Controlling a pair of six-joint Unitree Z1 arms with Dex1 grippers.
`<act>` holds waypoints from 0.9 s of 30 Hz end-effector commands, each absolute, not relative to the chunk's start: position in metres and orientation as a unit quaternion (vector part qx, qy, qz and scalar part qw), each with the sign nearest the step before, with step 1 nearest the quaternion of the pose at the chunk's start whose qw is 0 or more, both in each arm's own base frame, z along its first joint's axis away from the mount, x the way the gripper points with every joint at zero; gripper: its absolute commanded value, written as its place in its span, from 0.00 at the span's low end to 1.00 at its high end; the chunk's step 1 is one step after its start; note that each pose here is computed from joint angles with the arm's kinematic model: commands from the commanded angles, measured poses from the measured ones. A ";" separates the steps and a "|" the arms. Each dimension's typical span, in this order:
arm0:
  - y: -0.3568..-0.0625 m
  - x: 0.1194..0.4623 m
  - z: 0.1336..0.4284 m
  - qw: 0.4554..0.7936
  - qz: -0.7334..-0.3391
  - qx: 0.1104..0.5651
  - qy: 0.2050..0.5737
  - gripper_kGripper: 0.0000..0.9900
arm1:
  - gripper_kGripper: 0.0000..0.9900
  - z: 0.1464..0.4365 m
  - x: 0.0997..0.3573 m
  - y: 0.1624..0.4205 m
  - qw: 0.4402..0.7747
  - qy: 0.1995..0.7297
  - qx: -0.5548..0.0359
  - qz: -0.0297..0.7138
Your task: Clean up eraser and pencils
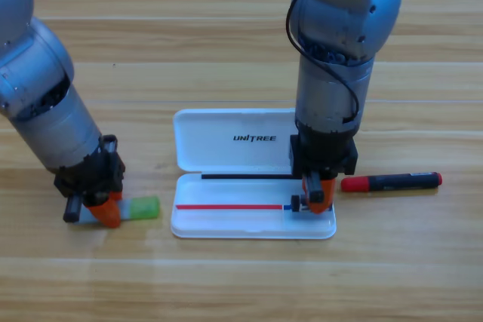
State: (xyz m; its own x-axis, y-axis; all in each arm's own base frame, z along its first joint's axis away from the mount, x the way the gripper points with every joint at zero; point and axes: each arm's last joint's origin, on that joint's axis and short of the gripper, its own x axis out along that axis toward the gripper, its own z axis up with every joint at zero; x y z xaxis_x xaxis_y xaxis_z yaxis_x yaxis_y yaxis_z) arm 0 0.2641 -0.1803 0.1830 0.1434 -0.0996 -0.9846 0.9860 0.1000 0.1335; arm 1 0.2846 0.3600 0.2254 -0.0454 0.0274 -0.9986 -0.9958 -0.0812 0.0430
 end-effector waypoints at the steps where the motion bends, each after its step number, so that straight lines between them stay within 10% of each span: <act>1: -0.170 0.261 0.176 0.573 -0.468 0.489 0.461 0.17 | 0.00 0.191 0.282 0.379 0.458 0.492 -0.506 0.541; 10: -0.169 0.259 0.183 0.577 -0.466 0.490 0.457 0.00 | 0.00 0.190 0.283 0.380 0.458 0.493 -0.507 0.539; 19: -0.167 0.258 0.207 0.586 -0.462 0.498 0.442 0.00 | 0.77 0.195 0.282 0.378 0.461 0.492 -0.507 0.536; 27: -0.168 0.260 0.211 0.577 -0.464 0.499 0.451 0.00 | 0.89 0.259 0.256 0.347 0.487 0.464 -0.505 0.541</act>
State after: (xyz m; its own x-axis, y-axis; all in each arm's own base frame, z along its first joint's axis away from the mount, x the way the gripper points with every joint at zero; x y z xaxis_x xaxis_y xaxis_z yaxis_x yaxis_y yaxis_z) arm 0 0.2569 -0.1749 0.2113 0.1708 -0.1098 -0.9792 0.9843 0.0643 0.1644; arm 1 0.2835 0.3613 0.2203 -0.0527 0.0157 -0.9985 -0.9958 -0.0755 0.0513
